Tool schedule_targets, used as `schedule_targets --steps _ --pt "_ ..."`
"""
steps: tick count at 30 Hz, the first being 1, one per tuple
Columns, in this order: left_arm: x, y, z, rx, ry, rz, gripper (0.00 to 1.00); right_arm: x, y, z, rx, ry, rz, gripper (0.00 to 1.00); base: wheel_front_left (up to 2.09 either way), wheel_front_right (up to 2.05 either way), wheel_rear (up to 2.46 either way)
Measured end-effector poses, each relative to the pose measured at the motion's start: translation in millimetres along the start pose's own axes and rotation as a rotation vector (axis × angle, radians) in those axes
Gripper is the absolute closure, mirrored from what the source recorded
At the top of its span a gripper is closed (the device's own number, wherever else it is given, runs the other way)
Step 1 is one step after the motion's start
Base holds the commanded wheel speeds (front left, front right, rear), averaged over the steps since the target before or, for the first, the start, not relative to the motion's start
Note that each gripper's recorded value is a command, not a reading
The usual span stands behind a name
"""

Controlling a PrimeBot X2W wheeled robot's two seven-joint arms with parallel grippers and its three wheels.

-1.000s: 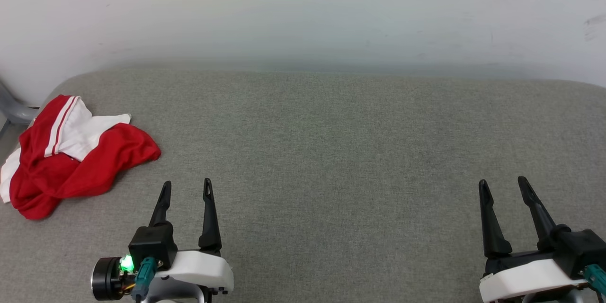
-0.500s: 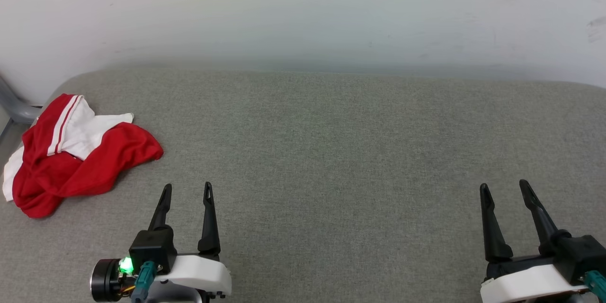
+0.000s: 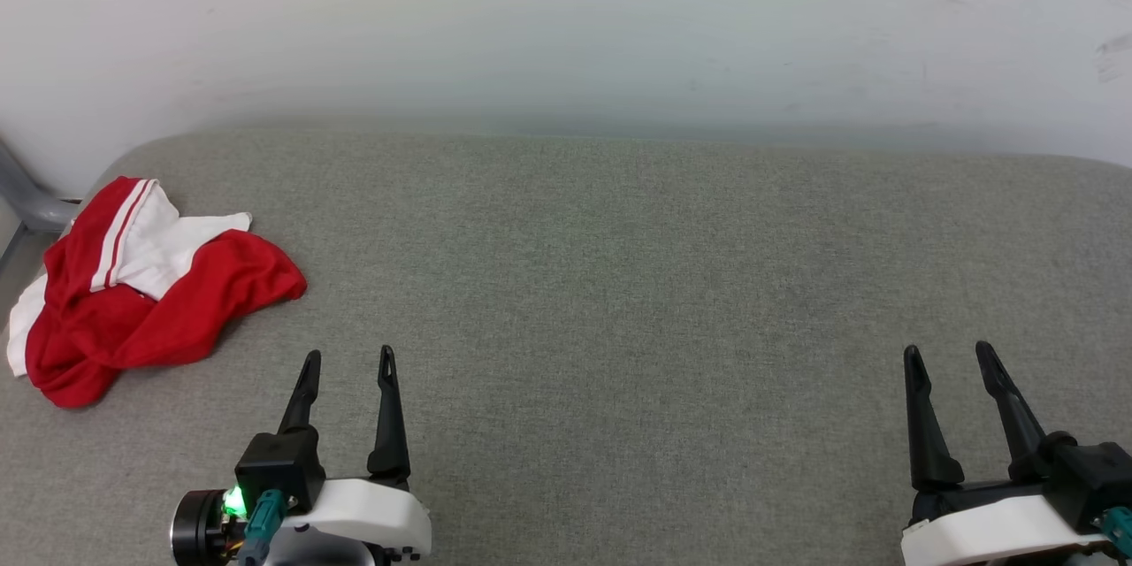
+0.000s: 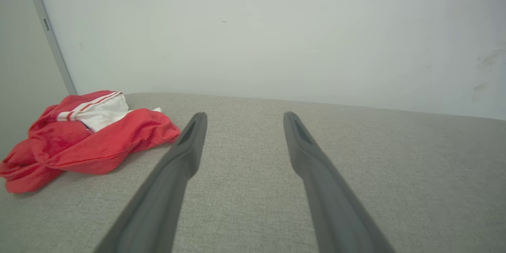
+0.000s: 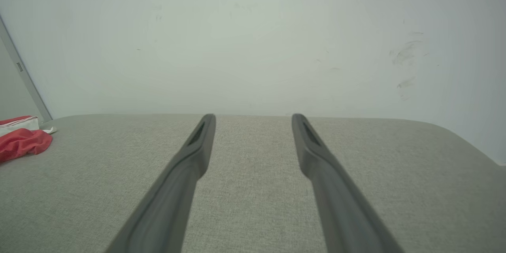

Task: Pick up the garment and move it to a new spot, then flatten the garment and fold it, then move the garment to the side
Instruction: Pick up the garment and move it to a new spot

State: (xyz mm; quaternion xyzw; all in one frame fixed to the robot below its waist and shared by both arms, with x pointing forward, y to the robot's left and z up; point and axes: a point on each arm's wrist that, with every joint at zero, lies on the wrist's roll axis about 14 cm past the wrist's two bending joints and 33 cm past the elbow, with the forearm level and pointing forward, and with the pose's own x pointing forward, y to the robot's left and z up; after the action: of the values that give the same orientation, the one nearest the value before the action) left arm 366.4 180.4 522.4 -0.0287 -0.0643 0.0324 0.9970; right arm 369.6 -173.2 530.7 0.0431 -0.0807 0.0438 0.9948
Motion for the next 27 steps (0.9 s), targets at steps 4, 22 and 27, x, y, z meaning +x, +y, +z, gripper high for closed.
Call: schedule_targets --steps 4,22,27 --pt "-0.6 -0.3 -1.2 -0.005 0.004 0.000 0.00 0.0 -0.1 -0.4 0.003 0.001 -0.001 0.00 0.00 0.00 0.00" --pt "-13.2 24.1 -2.4 0.005 0.014 0.077 0.00 12.2 26.1 -6.4 0.015 0.012 0.080 0.00 0.00 0.00 0.00" --pt "-22.8 42.5 -0.7 0.014 0.013 0.136 0.00 19.4 43.2 -11.3 0.021 0.023 0.132 0.00 0.00 0.00 0.00"
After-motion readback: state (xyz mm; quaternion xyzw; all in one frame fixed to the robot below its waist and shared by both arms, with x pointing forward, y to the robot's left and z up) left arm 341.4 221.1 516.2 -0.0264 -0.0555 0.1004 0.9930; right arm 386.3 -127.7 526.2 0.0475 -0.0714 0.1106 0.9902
